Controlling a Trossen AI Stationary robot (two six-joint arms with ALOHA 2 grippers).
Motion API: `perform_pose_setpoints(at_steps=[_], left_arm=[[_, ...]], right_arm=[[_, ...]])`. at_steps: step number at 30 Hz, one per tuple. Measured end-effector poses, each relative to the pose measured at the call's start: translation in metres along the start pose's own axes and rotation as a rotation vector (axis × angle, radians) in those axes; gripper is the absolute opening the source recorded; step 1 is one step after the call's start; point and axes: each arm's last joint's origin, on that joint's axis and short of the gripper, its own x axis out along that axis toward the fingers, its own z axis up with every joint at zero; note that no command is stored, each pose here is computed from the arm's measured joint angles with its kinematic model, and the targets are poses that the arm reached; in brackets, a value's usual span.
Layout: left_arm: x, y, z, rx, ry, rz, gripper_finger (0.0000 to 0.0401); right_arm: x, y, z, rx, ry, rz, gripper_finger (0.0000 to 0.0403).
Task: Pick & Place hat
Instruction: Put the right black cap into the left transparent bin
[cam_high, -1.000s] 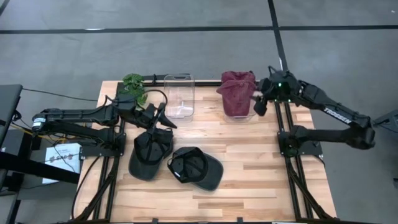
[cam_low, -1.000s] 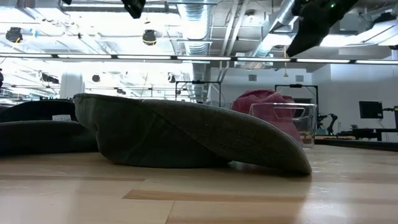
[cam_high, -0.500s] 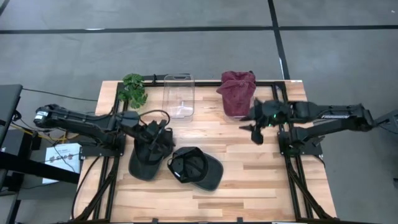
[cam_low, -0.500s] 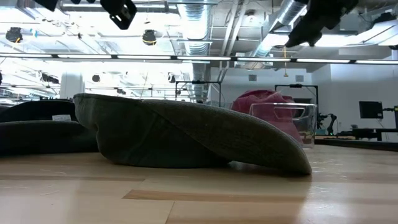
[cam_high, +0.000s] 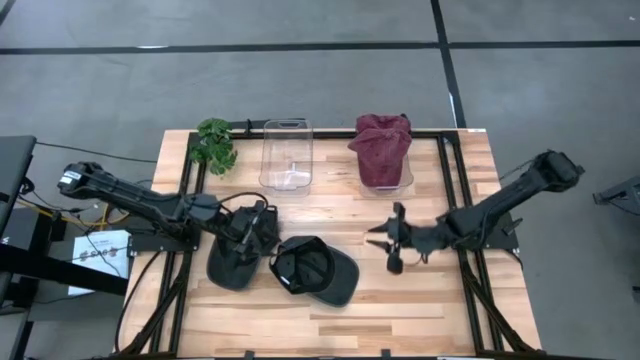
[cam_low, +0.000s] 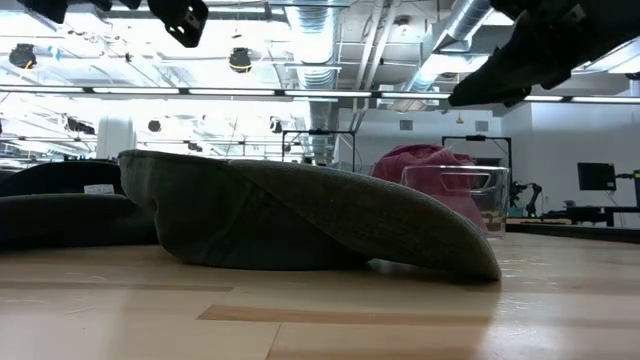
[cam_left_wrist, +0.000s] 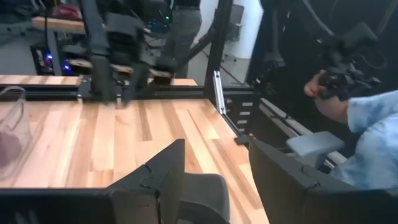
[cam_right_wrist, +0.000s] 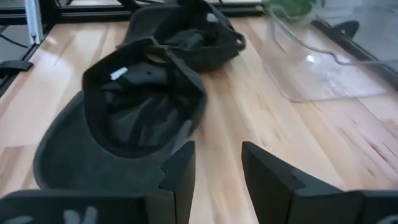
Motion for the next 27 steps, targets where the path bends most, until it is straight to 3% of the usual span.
perform_pose_setpoints(at_steps=[9, 19, 27], left_arm=[[-0.002, -0.002, -0.015, -0.011, -0.070, -0.002, 0.0176], [-0.001, -0.003, -0.020, -0.022, -0.071, -0.011, 0.0176], [0.007, -0.005, -0.026, -0.022, -0.055, -0.024, 0.0176]], right_arm=[[0.031, 0.051, -0.016, -0.120, -0.148, 0.106, 0.0120], [0.045, 0.077, -0.031, -0.048, -0.254, 0.183, 0.0120], [0.052, 0.102, -0.022, -0.036, -0.258, 0.221, 0.0120]])
